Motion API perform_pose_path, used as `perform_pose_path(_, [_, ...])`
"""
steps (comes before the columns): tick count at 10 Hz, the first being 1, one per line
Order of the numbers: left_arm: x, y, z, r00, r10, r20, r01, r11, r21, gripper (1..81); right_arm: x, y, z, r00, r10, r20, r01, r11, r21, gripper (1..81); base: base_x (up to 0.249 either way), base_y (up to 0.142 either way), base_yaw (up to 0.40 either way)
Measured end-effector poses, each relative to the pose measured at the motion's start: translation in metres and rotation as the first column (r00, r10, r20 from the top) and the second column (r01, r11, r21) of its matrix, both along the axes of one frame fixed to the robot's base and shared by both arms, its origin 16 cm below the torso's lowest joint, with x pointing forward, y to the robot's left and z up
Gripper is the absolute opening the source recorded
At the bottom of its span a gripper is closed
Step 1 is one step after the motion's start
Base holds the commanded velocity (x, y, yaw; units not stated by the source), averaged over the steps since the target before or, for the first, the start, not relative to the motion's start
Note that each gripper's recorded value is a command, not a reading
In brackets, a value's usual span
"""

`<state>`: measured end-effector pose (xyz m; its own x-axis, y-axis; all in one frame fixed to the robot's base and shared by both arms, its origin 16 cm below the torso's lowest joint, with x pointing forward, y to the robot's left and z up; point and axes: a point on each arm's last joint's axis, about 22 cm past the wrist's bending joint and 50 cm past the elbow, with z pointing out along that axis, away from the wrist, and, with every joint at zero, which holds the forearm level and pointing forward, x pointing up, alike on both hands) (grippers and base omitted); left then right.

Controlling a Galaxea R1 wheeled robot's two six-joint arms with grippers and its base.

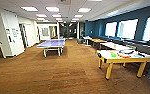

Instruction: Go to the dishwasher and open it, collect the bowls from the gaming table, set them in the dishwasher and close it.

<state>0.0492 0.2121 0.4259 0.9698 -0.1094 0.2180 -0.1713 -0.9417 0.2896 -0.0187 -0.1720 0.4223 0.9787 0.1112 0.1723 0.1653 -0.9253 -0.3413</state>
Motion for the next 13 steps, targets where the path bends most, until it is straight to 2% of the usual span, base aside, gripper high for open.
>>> perform_pose_path(13, [0.0022, -0.0011, -0.0003, 1.0, 0.0, 0.0, 0.0, 1.0, 0.003, 81.1, 0.0041, -0.0006, 0.0001, 1.0, 0.0, 0.005, 0.0, 1.0, -0.001, 81.1, 0.152, 0.0, 0.0])
